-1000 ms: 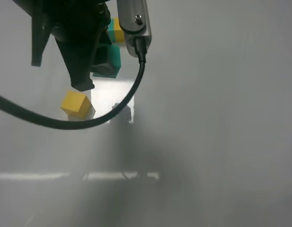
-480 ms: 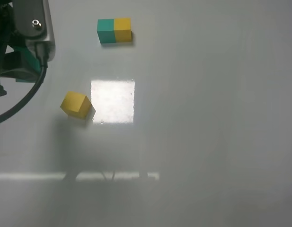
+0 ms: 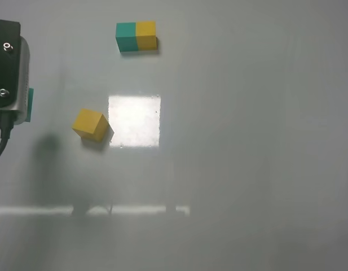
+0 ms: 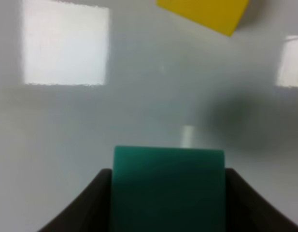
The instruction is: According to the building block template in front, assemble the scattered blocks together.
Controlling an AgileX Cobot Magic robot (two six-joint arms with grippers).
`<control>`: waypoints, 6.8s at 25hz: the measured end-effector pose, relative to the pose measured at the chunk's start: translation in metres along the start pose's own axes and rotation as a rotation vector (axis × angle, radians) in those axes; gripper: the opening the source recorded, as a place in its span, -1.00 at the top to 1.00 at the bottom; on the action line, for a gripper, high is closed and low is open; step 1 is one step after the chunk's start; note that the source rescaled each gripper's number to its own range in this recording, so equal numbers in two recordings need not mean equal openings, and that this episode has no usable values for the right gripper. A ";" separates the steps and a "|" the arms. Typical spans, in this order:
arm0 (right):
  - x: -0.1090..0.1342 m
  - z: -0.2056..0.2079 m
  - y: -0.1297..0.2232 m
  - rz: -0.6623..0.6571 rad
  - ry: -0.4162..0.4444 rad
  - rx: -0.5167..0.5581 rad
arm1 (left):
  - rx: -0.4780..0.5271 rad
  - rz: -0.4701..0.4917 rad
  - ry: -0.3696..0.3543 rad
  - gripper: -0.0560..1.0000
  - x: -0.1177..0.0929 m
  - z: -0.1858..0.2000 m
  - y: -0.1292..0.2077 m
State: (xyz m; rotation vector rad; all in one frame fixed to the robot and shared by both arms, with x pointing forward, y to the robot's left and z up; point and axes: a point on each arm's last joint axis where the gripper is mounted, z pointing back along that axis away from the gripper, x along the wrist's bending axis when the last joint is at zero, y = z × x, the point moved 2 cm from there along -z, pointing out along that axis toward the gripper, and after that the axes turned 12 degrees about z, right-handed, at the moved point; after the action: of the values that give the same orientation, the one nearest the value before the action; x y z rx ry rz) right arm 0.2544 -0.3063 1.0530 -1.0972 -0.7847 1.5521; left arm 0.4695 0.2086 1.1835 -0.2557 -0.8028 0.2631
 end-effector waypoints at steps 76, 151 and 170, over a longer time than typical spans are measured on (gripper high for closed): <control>0.000 0.000 0.000 0.000 0.000 0.000 | -0.203 0.067 0.254 -0.98 -0.018 -0.048 -0.033; 0.000 0.000 0.000 0.000 0.000 0.000 | -0.315 -0.089 0.214 0.86 0.001 -0.069 -0.088; 0.000 0.000 0.000 0.000 0.000 0.000 | -0.325 -0.054 0.247 0.86 0.005 -0.100 -0.105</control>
State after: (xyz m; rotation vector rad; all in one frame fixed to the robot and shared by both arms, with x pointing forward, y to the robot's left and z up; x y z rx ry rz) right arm 0.2544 -0.3063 1.0530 -1.0972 -0.7847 1.5521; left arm 0.5598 0.0990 1.1542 -0.5605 -0.6032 0.0459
